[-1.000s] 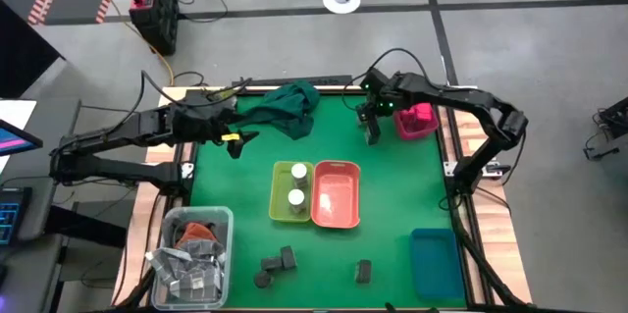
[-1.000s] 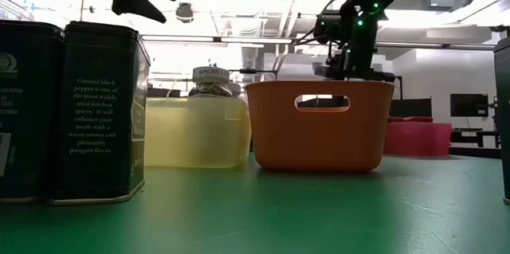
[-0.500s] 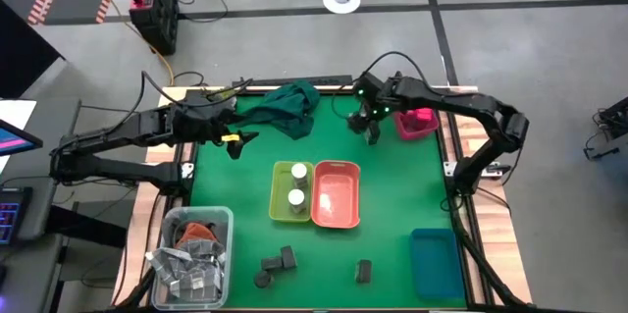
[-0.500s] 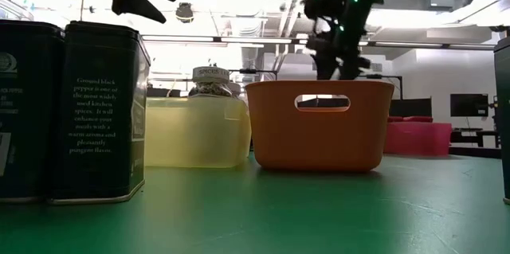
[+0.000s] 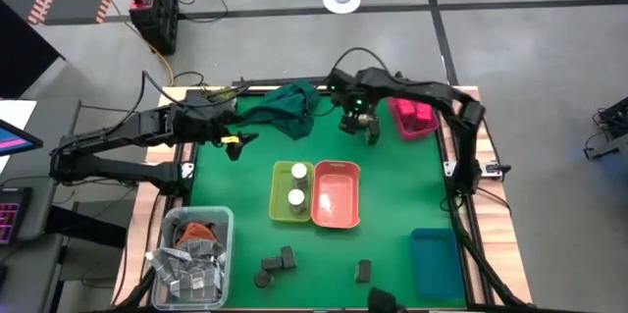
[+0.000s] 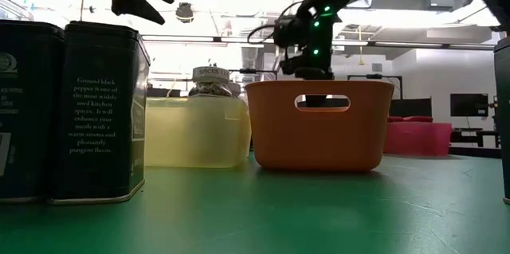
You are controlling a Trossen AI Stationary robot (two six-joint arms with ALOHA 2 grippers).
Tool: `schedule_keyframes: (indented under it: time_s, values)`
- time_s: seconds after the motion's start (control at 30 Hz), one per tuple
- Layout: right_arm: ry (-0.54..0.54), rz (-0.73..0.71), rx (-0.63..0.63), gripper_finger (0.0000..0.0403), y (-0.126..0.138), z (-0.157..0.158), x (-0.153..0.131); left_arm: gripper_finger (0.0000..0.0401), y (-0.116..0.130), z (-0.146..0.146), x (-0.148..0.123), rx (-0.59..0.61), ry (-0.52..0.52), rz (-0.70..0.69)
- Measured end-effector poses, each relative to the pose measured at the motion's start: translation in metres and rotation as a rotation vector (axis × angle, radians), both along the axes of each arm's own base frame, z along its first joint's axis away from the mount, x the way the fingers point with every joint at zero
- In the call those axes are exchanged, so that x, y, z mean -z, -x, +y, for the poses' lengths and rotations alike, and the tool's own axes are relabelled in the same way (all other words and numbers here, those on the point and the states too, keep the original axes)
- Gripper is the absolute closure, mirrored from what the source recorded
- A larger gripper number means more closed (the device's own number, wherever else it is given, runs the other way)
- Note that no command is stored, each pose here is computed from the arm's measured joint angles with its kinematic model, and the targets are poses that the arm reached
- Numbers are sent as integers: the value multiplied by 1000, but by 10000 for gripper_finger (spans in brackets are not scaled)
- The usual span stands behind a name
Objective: Sort spices by type
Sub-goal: Put the middle black seasoning bottle into the blue bin
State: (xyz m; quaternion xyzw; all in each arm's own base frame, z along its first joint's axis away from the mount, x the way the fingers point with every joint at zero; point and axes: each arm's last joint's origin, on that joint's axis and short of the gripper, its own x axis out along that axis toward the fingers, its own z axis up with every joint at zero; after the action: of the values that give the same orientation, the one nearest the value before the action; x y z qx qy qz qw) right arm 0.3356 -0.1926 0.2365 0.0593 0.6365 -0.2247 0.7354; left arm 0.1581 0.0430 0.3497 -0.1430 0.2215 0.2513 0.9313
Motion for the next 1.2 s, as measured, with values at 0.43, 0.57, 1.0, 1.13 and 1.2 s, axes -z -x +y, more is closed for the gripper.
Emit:
schedule_keyframes:
  time_s: [0.43,0.57,1.0,1.13,1.2]
  values:
    - [-138,168,-75,39,-5,-36,27,81,-1,-2,1,80,34,-1]
    - [-123,155,-108,50,-5,-39,27,81,-1,-3,1,89,23,4]
    - [-159,142,-130,65,-3,-36,45,81,-1,-2,1,100,4,12]
    - [-164,140,-136,65,-2,-35,51,81,-1,-2,1,99,4,12]
    - [-167,147,-147,66,-1,-34,55,81,-1,-2,1,99,5,11]
